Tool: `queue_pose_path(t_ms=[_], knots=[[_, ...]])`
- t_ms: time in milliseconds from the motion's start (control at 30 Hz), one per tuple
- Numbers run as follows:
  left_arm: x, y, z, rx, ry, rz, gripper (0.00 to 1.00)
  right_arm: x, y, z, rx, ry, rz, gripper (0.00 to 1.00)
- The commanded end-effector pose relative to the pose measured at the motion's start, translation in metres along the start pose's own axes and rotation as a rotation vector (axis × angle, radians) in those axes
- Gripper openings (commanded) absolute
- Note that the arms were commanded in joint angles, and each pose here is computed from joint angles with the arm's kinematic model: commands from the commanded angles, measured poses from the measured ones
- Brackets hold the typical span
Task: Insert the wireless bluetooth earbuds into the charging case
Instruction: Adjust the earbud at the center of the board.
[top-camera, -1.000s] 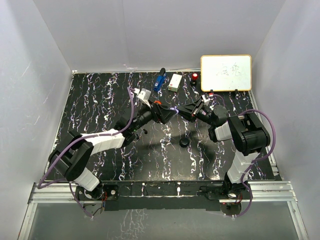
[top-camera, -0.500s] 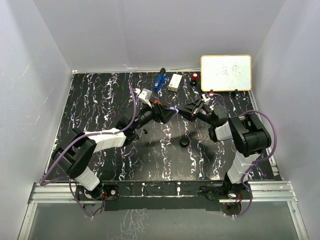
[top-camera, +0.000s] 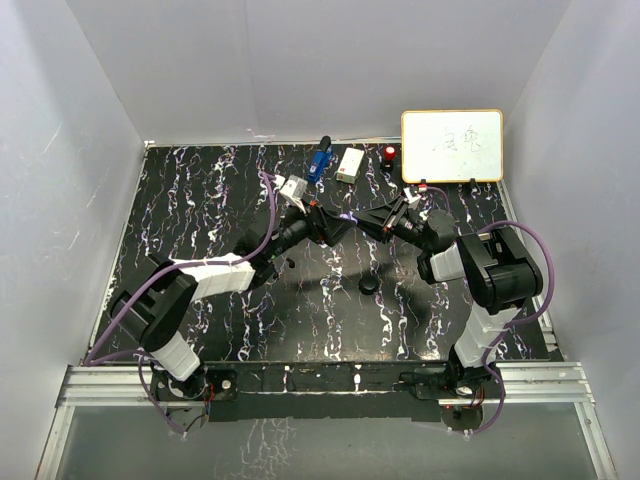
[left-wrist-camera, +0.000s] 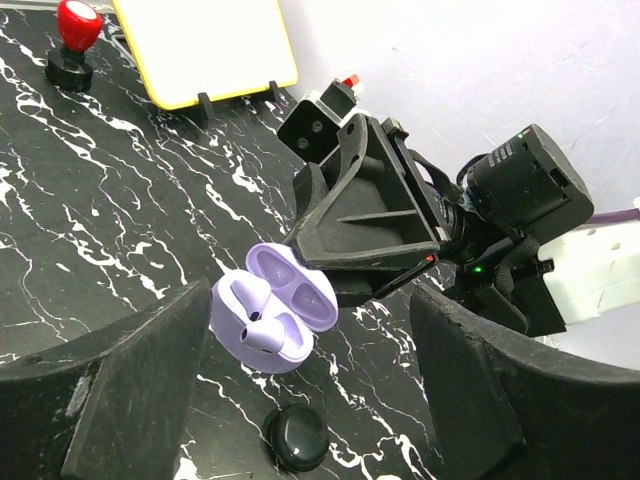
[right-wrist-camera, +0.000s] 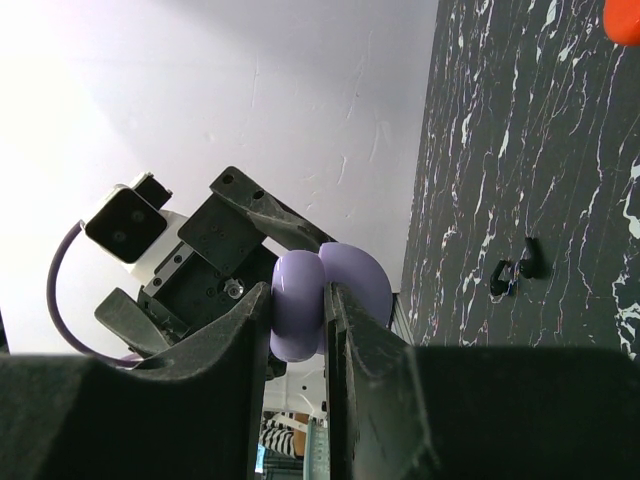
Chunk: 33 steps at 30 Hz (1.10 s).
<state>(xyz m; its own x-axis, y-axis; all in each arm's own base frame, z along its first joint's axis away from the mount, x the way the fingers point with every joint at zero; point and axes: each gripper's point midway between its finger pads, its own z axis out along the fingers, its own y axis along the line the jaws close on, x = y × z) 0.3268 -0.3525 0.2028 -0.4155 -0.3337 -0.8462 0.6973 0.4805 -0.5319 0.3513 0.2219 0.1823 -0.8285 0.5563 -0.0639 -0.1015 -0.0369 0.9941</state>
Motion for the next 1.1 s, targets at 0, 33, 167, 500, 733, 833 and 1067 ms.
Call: queue_pose_path(t_ms=[0,33,167,500,733,833,1067], knots=[[-0.016,-0.014,0.005,0.064,-0.033,0.001,0.78,-0.003,0.029,0.003,-0.076,0.000,-0.094,0.00],[-0.016,-0.013,0.005,0.065,-0.032,-0.003,0.78,-0.004,0.029,0.003,-0.074,-0.001,-0.092,0.00],[-0.012,-0.015,0.003,0.070,-0.021,-0.012,0.77,-0.004,0.029,0.003,-0.074,-0.002,-0.092,0.00],[-0.009,-0.017,-0.003,0.073,-0.011,-0.023,0.77,-0.004,0.025,0.003,-0.069,-0.003,-0.085,0.00],[-0.006,-0.016,-0.008,0.067,-0.005,-0.036,0.76,-0.006,0.025,0.004,-0.069,-0.006,-0.085,0.00],[-0.006,-0.016,-0.011,0.062,-0.006,-0.038,0.76,-0.006,0.025,0.005,-0.069,-0.006,-0.086,0.00],[-0.011,-0.018,-0.015,0.057,-0.023,-0.030,0.76,-0.007,0.022,0.005,-0.064,-0.007,-0.080,0.00]])
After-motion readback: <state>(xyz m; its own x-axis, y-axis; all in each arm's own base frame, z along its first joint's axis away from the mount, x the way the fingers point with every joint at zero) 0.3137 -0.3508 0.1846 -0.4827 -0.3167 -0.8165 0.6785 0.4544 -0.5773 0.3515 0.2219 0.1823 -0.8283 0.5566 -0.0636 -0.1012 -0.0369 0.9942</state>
